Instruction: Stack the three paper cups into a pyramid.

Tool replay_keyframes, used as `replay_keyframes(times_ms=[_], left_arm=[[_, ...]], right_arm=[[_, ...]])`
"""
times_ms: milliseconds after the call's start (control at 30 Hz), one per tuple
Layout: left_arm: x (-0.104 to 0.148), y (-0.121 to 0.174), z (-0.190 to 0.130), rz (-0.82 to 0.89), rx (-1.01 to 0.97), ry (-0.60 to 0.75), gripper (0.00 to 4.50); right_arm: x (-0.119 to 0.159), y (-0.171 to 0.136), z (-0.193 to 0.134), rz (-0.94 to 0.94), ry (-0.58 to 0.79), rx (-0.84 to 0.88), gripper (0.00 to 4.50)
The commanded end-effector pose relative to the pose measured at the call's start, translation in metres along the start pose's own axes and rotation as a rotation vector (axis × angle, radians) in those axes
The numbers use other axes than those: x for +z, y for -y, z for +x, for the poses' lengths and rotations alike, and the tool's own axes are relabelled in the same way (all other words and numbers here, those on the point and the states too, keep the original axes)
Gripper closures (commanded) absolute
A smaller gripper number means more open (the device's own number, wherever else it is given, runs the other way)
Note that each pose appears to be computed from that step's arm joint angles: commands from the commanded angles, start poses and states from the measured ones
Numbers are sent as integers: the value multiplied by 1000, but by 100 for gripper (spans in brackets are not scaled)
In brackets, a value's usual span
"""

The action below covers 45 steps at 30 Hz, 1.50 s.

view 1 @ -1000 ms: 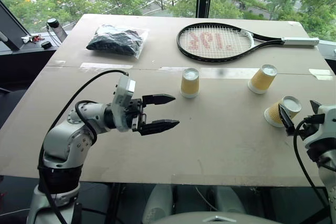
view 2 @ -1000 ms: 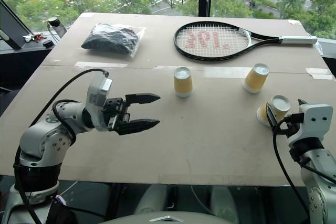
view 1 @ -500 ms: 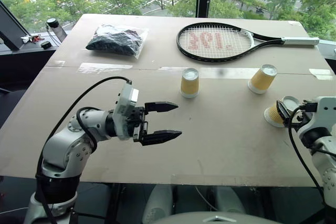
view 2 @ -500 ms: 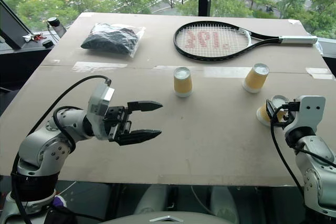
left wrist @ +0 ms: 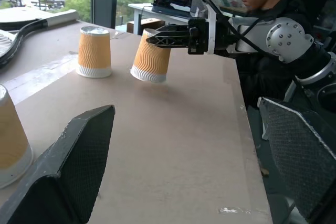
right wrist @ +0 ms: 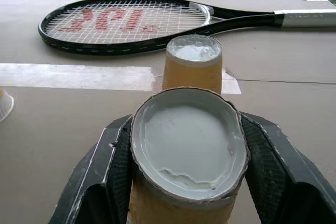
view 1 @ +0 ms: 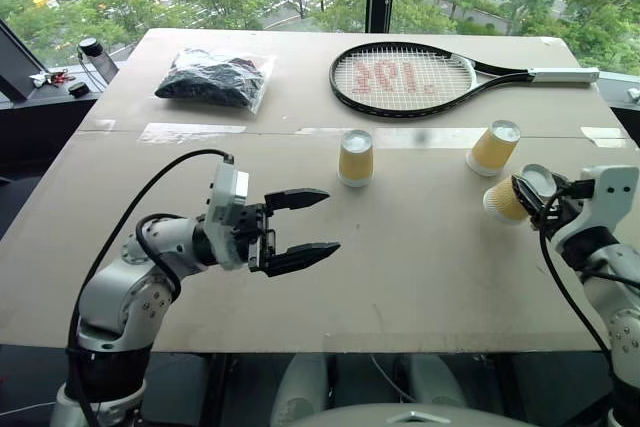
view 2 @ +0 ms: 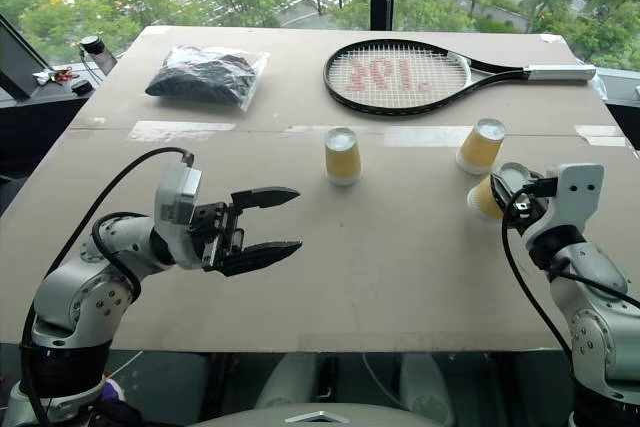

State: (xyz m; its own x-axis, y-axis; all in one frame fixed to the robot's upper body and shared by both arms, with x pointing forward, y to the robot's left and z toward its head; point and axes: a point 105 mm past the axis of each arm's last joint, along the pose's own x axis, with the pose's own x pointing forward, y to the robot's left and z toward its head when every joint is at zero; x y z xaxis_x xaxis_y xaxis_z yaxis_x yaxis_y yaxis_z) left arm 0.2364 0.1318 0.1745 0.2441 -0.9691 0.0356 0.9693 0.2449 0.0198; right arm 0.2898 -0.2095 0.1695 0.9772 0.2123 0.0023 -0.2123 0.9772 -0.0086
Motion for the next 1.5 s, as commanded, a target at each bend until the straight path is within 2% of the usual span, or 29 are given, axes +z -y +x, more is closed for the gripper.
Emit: replay_keyframes(times_ms=[33,333,733,1333,1400,1433,1500], left_arm=[[5,-1,-12,12,56,30,0],[5,9,-26,-9,133,27,0],[4,16,-43,-7,252,9,0],[6,13,-57,7,315,2,0],[7,13,-58,7,322,4,0],[7,13,-58,7,325,6,0],[7,12,-59,6,330,9,0]], right_arm=[[18,-41,19,-77,25,174,235],[25,-90,79,-112,4,317,235],[23,-131,109,-120,-17,442,235],[3,-135,123,-132,-49,422,235],[-1,-134,124,-143,-54,425,133],[-3,-133,124,-150,-54,426,102],[0,-131,123,-159,-39,429,7]])
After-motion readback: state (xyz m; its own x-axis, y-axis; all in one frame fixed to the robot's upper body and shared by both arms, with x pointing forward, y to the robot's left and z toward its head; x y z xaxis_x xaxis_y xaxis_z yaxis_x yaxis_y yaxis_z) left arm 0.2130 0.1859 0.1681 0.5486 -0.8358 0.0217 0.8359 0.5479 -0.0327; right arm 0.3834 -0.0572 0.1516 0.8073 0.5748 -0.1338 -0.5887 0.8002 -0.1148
